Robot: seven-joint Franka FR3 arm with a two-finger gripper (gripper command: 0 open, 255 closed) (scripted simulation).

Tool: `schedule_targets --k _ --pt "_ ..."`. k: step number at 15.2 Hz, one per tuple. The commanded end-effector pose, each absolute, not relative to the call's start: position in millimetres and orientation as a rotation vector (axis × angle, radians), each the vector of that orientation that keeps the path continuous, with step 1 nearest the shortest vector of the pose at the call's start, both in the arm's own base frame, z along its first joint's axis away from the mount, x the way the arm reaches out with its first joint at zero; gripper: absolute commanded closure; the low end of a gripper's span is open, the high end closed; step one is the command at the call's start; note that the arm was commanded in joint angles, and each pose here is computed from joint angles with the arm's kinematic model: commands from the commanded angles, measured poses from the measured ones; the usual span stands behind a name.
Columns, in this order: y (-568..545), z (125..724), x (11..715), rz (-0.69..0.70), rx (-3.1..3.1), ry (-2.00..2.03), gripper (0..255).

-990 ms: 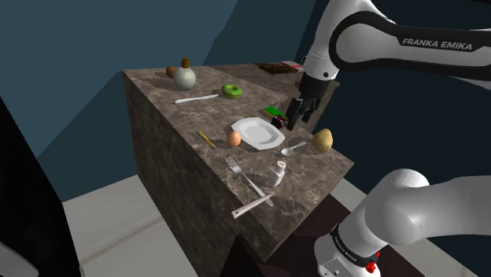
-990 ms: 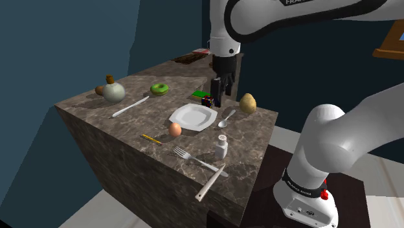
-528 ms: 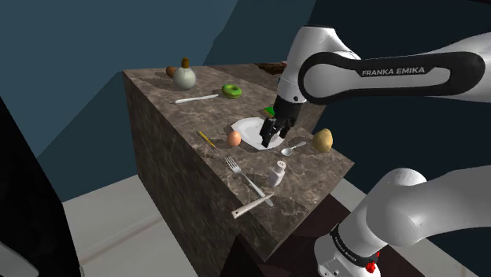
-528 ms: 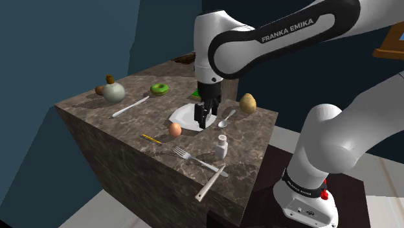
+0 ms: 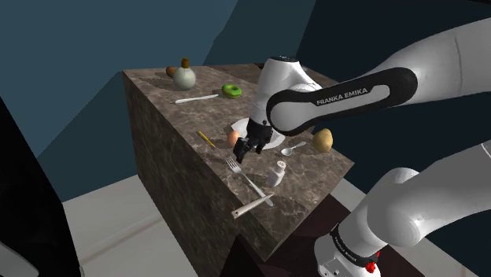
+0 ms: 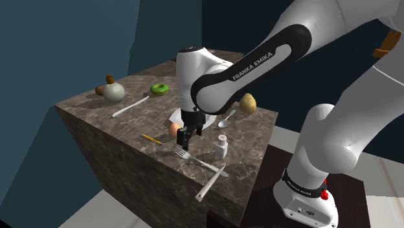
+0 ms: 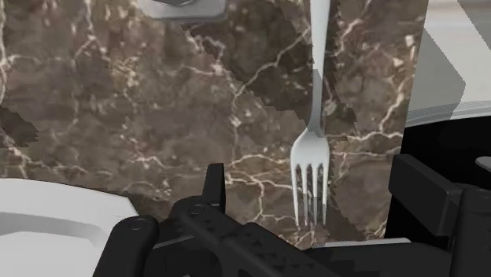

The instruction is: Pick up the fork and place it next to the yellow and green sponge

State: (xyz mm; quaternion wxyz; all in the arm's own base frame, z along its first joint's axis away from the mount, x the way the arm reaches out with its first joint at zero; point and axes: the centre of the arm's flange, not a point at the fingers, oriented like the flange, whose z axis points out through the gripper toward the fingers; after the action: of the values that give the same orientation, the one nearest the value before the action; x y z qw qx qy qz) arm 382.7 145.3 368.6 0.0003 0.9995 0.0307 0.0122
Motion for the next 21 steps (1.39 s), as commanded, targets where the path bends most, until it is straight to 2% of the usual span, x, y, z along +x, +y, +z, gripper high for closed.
schedule_targets --k 1,10,17,18,21 --pt "162 348 391 0.056 3.145 0.093 0" --pt "166 303 395 0.059 3.145 0.092 0" --pt "166 303 395 0.059 3.145 0.092 0" --pt "166 303 395 0.059 3.145 0.092 255" --pt "165 303 395 0.059 3.145 0.092 255"
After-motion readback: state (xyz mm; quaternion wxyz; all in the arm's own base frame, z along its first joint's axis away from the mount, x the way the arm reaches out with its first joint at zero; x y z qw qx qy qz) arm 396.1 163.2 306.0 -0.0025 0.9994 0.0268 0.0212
